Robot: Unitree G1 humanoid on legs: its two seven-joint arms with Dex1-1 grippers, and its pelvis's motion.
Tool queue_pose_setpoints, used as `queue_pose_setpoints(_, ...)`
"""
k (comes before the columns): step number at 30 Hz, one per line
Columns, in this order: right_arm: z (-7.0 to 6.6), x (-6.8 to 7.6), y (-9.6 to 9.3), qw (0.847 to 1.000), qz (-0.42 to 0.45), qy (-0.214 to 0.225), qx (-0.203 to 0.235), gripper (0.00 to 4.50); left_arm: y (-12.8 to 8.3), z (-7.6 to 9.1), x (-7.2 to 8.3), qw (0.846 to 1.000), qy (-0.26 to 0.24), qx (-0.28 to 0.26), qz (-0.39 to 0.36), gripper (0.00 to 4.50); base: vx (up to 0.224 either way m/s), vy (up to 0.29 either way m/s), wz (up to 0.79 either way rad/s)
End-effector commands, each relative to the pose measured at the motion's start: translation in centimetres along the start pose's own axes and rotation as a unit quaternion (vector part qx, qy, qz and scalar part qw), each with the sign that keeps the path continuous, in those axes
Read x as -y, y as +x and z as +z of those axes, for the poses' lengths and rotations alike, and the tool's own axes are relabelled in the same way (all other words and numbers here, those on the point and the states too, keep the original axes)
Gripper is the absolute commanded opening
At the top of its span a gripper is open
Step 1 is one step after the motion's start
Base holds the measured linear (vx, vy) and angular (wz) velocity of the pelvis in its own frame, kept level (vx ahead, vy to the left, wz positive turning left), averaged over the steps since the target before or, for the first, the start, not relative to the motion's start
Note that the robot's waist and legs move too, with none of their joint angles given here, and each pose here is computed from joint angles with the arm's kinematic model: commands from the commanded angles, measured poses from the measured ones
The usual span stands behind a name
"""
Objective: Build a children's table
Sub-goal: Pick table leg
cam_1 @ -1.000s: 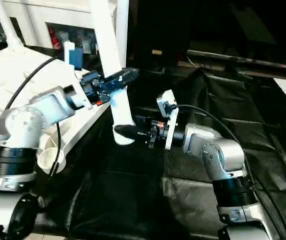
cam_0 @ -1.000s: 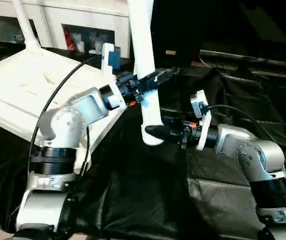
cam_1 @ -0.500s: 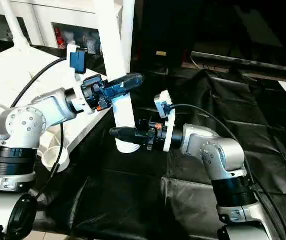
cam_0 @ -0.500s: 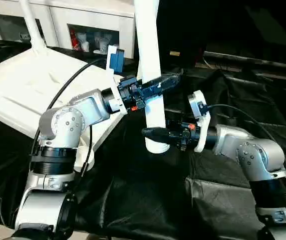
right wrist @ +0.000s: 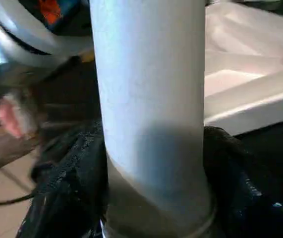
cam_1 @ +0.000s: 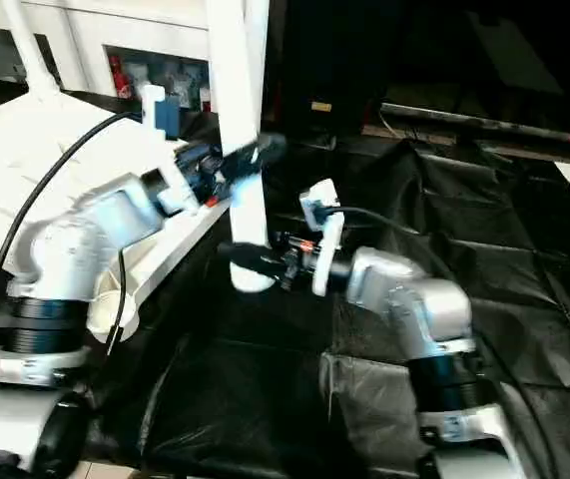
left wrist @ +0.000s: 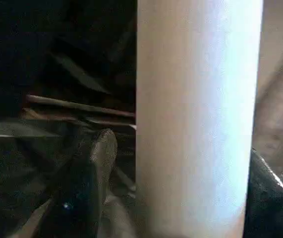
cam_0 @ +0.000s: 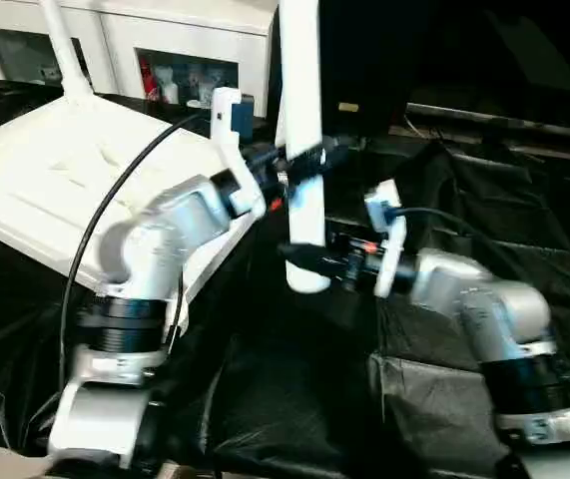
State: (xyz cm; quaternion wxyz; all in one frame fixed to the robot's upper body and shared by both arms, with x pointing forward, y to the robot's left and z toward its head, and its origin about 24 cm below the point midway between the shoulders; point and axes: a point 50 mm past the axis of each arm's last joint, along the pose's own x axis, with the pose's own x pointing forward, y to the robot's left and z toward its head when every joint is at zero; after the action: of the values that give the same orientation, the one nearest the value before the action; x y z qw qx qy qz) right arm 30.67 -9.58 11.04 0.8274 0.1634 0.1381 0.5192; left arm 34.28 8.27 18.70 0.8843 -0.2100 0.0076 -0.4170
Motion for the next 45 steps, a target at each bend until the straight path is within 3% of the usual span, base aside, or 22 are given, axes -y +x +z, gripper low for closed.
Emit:
queue_pose_setpoints(1, 0.9, -0.5, 0.7, 0.999, 0.009, -0.030, 0.007, 2.54, 0.4, -0.1, -0.6, 0.999, 0.008, 0.003, 0.052, 3.10, 0.000, 0.000, 0.00)
queue_pose_setpoints(8, 1.1, -0.4, 1.0, 0.999, -0.004, -0.039, 0.013, 2.54, 0.4, 0.3, -1.3, 0.994, -0.013, 0.035, 0.101, 2.55, 0.000, 0.000, 0.00)
queue_pose_setpoints(14, 1.3, -0.3, 1.2, 0.998, -0.015, -0.059, 0.019, 2.54, 0.7, 0.3, -0.4, 0.997, -0.010, 0.036, 0.062, 2.08, 0.000, 0.000, 0.00)
queue_pose_setpoints(15, 1.3, -0.3, 1.2, 0.998, -0.015, -0.059, 0.019, 2.89, 0.7, 0.3, -0.4, 0.997, -0.010, 0.036, 0.062, 2.07, 0.000, 0.000, 0.00)
queue_pose_setpoints(18, 1.5, -0.5, 1.0, 0.999, 0.006, -0.048, 0.022, 3.26, 0.8, 0.3, 0.4, 1.000, 0.008, 0.019, 0.008, 2.02, 0.000, 0.000, 0.00)
queue_pose_setpoints(24, 2.2, -0.2, -0.5, 0.999, 0.027, -0.037, 0.008, 3.73, 0.9, 0.3, 1.0, 0.996, 0.040, -0.018, -0.072, 1.92, 0.000, 0.000, 0.00)
queue_pose_setpoints(31, 2.7, -0.3, -1.6, 0.997, 0.069, -0.007, -0.013, 3.75, 0.8, 0.7, 1.8, 0.987, 0.039, -0.034, -0.150, 1.89, 0.000, 0.000, 0.00)
queue_pose_setpoints(34, 2.2, 0.3, -1.9, 0.997, 0.053, 0.001, -0.050, 3.75, 0.7, 0.7, 2.2, 0.982, 0.040, -0.039, -0.180, 1.89, 0.000, 0.000, 0.00)
queue_pose_setpoints(45, 2.1, 0.2, -1.4, 0.996, 0.063, -0.014, -0.068, 3.75, 0.7, 0.3, 2.8, 0.975, 0.035, -0.050, -0.212, 1.88, 0.000, 0.000, 0.00)
